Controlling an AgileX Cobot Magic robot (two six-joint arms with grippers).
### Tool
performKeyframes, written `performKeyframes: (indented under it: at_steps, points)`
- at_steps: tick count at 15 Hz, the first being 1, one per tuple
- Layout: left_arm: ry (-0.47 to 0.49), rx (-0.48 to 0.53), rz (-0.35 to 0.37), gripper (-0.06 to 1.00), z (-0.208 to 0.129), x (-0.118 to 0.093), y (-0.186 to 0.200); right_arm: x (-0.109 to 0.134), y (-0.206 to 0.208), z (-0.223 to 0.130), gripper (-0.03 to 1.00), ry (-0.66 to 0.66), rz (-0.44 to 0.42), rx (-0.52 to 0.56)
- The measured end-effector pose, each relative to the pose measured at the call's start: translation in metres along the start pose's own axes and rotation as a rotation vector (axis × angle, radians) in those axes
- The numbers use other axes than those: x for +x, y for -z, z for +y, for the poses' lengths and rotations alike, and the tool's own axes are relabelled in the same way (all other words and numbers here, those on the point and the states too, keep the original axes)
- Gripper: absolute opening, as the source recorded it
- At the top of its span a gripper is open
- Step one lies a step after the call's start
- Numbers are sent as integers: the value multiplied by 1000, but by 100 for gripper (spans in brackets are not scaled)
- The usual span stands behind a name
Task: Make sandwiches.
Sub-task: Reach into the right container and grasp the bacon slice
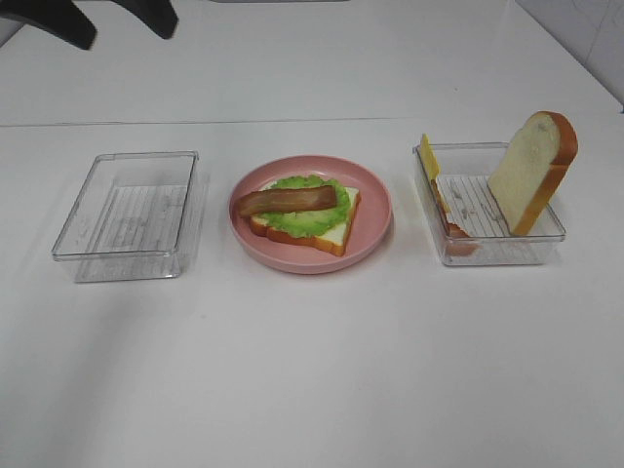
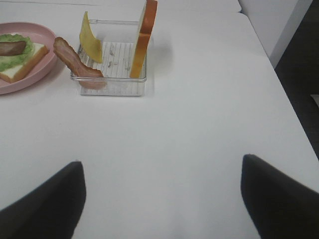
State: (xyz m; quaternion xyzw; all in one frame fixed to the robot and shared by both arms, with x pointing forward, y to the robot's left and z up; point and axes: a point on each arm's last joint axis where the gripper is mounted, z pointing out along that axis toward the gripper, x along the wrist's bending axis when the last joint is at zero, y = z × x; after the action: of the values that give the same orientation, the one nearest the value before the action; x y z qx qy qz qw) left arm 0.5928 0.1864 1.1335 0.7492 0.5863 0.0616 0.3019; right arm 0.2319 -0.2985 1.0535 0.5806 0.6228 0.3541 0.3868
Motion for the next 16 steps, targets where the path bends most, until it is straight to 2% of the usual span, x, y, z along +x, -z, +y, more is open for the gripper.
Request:
performKeyframes:
  at_steps: [1, 3, 5, 6, 8, 9, 13, 16]
  points:
    - [-2, 6, 20, 83, -3, -1, 11, 0, 0, 0, 80, 0, 0, 0]
    - [0, -1, 142, 83, -16, 0, 56, 0, 0, 0, 80, 0, 0, 0]
    - [0, -71, 255, 83, -29, 1, 95, 0, 0, 0, 80, 0, 0, 0]
    - [-1, -84, 267, 83, -33, 1, 102, 0, 0, 0, 80, 0, 0, 0]
    - [-5, -126, 286, 83, -62, -2, 132, 0, 0, 0, 80, 0, 0, 0]
    - [-4, -117, 289, 83, -101, -2, 144, 0, 0, 0, 80, 0, 0, 0]
    - [-6, -130, 288, 83, -170, 0, 160, 0, 0, 0, 80, 0, 0, 0]
    - [-31, -184, 284, 83, -223, 1, 171, 0, 0, 0, 80, 0, 0, 0]
